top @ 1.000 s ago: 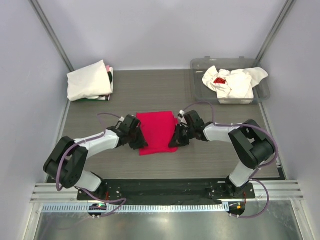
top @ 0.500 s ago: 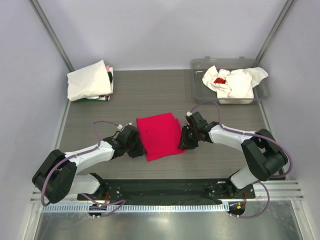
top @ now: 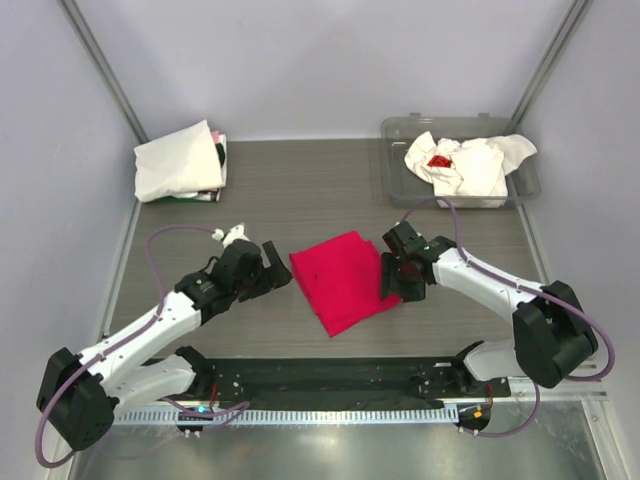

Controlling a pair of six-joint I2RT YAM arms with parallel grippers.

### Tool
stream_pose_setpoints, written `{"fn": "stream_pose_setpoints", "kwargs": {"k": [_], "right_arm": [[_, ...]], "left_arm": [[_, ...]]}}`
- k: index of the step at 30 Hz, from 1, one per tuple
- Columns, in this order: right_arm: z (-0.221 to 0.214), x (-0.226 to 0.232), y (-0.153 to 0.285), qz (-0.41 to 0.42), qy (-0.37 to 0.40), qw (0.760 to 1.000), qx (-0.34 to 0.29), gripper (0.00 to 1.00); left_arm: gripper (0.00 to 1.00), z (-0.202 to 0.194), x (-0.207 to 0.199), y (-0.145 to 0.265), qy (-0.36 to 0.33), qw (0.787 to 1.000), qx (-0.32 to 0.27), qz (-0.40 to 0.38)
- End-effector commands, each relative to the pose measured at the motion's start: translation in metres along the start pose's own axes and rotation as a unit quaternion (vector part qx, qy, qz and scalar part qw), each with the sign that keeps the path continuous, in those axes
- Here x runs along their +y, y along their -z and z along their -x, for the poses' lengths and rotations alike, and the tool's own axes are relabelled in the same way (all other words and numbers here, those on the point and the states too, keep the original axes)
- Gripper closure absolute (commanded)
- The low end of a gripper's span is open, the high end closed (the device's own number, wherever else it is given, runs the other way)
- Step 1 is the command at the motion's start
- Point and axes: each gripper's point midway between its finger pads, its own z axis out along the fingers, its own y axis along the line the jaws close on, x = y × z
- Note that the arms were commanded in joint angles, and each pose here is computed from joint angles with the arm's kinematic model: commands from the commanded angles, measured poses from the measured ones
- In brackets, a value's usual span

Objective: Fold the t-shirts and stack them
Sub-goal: Fold the tshirt, then neatly place the folded tshirt to the corner

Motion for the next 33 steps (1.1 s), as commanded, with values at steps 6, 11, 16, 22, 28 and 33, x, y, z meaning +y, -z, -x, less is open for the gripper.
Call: {"fn": "stream_pose_setpoints", "kwargs": {"k": [6, 11, 16, 22, 28, 33], "right_arm": [[0.025, 0.014, 0.043, 0.03, 0.001, 0.998, -0.051, 0.38], [0.016, 0.03, 0.052, 0.081, -0.01, 0.995, -0.049, 0.38], [0.011, 0.032, 0.058, 0.096, -0.017, 0.994, -0.055, 0.39], [0.011, 0.033, 0.057, 0.101, -0.015, 0.993, -0.055, 0.38], [0.012, 0.036, 0.058, 0.105, -0.012, 0.993, -0.055, 0.38], [0.014, 0.039, 0.071, 0.122, -0.012, 0.99, -0.066, 0.38]], "left_arm": [[0.03, 0.009, -0.033, -0.041, 0.0, 0.997, -0.029, -0.071], [0.03, 0.015, -0.045, -0.072, 0.03, 0.995, -0.038, -0.09], [0.11, 0.003, -0.038, -0.1, 0.066, 0.995, -0.025, -0.075], [0.33, -0.024, -0.028, -0.118, 0.097, 0.993, 0.004, -0.073], [0.84, -0.025, -0.032, -0.125, 0.091, 0.993, 0.004, -0.079], [1.0, 0.005, -0.039, -0.105, 0.009, 0.999, -0.006, -0.041]]}}
